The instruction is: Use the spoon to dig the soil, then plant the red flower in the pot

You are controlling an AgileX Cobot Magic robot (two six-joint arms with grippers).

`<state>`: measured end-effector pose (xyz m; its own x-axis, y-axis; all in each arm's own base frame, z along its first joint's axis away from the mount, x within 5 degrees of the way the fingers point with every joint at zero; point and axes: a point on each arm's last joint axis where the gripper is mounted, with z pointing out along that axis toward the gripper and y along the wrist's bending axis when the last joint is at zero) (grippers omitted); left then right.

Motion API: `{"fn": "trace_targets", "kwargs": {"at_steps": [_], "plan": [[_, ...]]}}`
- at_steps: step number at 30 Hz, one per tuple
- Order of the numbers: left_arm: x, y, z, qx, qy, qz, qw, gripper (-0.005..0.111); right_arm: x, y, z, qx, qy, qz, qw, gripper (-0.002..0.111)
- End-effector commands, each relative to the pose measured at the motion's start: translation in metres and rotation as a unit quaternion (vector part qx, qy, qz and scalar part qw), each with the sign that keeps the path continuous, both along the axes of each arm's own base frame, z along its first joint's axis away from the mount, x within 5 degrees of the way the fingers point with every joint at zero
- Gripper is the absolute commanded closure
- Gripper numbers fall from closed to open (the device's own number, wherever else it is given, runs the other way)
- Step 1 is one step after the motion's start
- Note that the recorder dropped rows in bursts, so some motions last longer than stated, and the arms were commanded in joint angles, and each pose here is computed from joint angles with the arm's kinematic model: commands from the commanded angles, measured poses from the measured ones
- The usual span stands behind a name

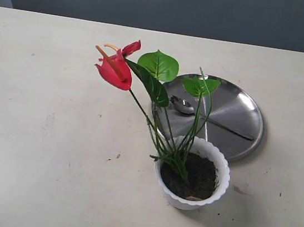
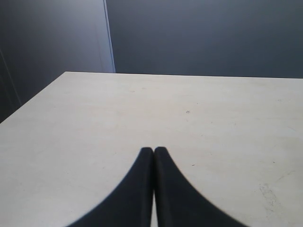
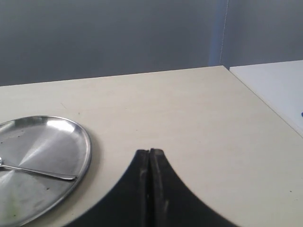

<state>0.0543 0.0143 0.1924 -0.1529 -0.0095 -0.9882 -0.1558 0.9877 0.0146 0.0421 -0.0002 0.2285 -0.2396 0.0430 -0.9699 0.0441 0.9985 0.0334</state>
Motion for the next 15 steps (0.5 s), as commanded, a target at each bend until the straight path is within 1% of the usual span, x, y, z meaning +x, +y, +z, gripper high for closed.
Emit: {"fn": "trace_targets", "kwargs": {"at_steps": [1,15], "plan": [[0.0000,-0.0001,-0.0009,-0.001,-0.001,0.000,1.000,0.106,-0.0003,-0.0013,0.0005,-0.015,-0.006,-0.005,1.000,0.109],[0.0000,-0.0001,-0.0009,-0.001,-0.001,0.000,1.000,0.106,-0.0003,-0.0027,0.0006,-0.030,-0.005,-0.009,0.999,0.109]]}}
